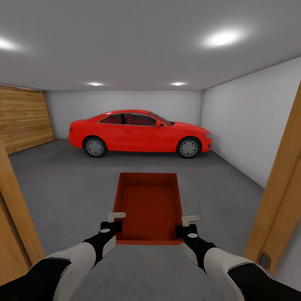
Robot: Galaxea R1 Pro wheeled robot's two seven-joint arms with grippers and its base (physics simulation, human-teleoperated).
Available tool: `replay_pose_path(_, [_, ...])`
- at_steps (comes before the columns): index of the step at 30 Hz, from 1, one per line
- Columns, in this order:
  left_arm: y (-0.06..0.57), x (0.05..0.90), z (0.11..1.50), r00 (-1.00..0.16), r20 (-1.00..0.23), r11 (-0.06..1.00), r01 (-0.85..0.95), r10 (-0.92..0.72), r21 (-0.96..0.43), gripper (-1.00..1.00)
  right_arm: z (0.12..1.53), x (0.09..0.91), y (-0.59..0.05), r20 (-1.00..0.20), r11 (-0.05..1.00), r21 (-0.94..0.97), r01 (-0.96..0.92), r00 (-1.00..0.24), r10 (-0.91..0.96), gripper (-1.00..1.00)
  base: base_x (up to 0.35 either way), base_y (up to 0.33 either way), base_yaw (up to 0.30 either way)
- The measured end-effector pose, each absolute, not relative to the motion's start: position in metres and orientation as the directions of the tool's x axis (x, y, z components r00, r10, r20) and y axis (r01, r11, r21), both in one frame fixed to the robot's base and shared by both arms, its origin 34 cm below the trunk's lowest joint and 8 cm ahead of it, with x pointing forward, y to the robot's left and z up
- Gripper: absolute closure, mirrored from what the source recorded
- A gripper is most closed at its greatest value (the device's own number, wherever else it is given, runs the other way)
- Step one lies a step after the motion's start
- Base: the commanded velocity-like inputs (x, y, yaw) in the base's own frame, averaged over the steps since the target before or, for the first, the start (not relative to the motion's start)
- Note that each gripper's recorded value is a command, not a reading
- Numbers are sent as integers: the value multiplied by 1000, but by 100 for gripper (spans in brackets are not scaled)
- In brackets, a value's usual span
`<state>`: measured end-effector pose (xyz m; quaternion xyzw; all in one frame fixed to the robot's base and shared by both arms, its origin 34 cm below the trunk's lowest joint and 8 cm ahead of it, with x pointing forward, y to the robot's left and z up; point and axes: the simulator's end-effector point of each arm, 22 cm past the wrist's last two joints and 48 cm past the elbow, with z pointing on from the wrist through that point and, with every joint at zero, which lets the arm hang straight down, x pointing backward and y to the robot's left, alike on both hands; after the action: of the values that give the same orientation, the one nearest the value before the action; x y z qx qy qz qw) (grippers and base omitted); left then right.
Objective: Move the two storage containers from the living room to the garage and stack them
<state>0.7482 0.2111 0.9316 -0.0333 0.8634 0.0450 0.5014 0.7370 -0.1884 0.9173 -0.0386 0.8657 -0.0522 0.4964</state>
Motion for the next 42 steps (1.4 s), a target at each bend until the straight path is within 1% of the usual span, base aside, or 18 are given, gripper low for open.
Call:
replay_pose_path(5, [212,749,932,-495,-869,994,-101,-11,45,100,917,737,-188,-856,992,-128,-14,-504,-117,100,0,0,96])
replay_pose_path(21, [212,748,931,-495,-869,994,-102,-13,43,100,917,737,-188,-855,991,-129,-16,-504,-120,100,11,0,2])
replay_pose_path(42, [211,748,932,-495,-869,994,-102,-12,44,100,918,737,-188,-856,992,-129,-15,-504,-119,100,302,0,0])
